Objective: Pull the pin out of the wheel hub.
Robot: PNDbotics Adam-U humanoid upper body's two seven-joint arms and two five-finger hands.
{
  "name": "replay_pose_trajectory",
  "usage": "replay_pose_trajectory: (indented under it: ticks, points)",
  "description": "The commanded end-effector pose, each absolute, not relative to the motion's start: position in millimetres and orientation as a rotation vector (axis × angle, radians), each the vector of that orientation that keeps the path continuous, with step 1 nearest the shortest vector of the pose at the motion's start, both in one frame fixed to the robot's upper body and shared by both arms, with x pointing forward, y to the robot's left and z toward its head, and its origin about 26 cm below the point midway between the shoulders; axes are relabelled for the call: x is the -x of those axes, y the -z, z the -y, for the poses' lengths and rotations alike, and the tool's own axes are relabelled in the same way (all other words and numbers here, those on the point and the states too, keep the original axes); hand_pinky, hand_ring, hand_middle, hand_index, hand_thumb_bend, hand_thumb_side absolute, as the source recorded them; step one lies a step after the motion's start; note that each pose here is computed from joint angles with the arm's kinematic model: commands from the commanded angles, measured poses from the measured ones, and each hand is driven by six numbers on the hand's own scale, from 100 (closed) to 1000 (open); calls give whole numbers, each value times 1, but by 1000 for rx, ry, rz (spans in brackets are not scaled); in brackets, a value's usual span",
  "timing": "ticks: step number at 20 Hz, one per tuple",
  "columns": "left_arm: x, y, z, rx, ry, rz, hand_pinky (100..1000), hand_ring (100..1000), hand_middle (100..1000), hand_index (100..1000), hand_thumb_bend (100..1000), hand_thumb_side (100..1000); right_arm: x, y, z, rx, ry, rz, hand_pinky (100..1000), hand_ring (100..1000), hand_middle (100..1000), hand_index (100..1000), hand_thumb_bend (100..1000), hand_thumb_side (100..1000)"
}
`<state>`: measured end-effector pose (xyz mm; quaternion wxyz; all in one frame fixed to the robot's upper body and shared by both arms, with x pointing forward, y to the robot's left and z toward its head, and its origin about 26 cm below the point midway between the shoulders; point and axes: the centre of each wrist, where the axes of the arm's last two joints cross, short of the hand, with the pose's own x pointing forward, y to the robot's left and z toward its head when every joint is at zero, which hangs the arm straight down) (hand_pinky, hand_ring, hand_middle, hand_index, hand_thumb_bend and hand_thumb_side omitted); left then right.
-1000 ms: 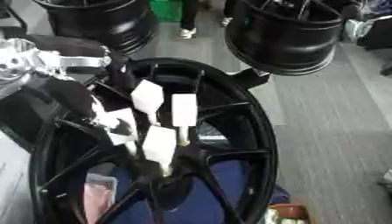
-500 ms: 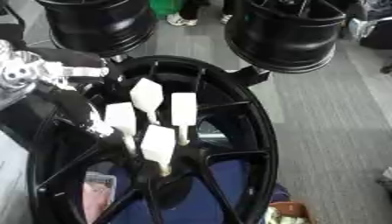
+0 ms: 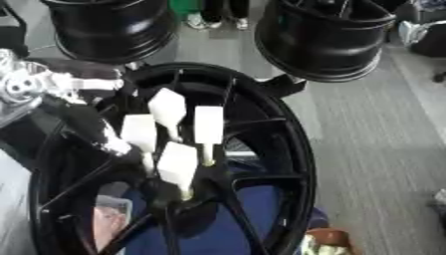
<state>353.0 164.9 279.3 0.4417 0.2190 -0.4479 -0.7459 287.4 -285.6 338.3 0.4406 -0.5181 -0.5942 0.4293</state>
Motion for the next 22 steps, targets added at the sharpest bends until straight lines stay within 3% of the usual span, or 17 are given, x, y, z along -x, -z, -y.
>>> replay_pose_trajectory:
  ticks: [1,9,13,16,22]
  points:
    - [-349,-292,-166,-523,1795,1051,731,715,633,744,505,430,-284,-347,288,1320,-1042,1487,880,817,778,842,100,115]
    - [-348,-291,-166,-488,1801,1058,720,697,615,728,433,285,-284,-348,289,1323,-1027,1492,880,814,777,843,100,104]
    - [-349,-290,-165,-477,1794,1052,688,643,550,662,286,105,-284,-347,289,1320,-1019,1494,880,813,777,844,100,100]
    - [-349,-290,-166,-488,1771,1065,667,605,498,561,167,100,-284,-346,289,1314,-1017,1487,880,814,778,844,100,100]
    - [-342,-299,-170,-502,1713,1196,628,554,443,449,181,100,-284,-346,290,1312,-1007,1490,880,814,778,844,100,100]
